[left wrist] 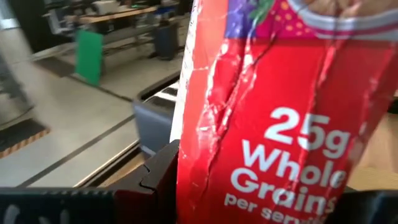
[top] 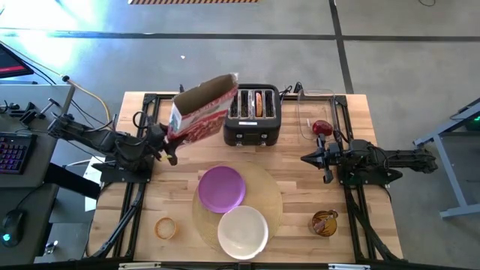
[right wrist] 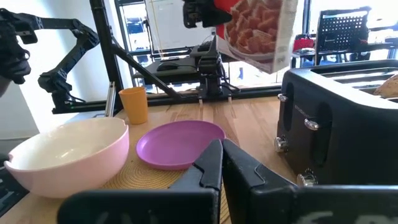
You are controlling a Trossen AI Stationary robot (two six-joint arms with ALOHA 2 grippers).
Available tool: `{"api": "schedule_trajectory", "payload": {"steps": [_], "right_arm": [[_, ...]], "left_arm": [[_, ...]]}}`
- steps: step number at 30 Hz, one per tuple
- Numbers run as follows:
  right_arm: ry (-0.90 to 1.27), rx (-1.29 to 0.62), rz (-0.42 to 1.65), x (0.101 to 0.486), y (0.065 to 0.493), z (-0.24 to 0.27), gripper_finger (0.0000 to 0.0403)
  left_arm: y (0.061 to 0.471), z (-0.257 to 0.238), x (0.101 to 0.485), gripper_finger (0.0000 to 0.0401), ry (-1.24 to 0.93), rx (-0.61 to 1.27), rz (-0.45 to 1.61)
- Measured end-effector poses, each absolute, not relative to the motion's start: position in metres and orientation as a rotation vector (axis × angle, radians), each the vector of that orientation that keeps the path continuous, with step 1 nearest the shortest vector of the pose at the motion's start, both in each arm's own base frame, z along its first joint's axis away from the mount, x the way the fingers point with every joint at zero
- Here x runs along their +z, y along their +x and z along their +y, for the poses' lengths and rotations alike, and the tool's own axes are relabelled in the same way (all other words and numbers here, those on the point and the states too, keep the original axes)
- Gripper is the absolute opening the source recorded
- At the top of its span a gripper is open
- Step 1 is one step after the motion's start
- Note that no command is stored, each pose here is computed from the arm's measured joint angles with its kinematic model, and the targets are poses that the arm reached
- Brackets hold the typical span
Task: Arrange a breakfast setting
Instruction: Pour the cereal from the white cereal box into the white bowl
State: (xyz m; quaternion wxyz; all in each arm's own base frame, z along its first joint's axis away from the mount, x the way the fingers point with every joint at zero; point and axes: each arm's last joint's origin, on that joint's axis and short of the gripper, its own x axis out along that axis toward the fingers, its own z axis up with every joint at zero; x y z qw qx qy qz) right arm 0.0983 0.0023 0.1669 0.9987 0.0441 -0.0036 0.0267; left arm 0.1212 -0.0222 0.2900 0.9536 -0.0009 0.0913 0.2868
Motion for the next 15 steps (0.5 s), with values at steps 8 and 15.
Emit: {"api": "schedule_trajectory", "payload": {"steps": [8, 15], "right_arm": [[0.089, 0.053, -0.007, 0.167, 0.098, 0.002, 0.0], [0.088, 0.052, -0.007, 0.167, 0.098, 0.002, 0.0]], "left_arm": [[0.118, -0.028, 0.312, 0.016, 0.054, 0.398, 0.179], [0.121, -0.034, 0.319, 0.016, 0.139, 0.25, 0.201]]}}
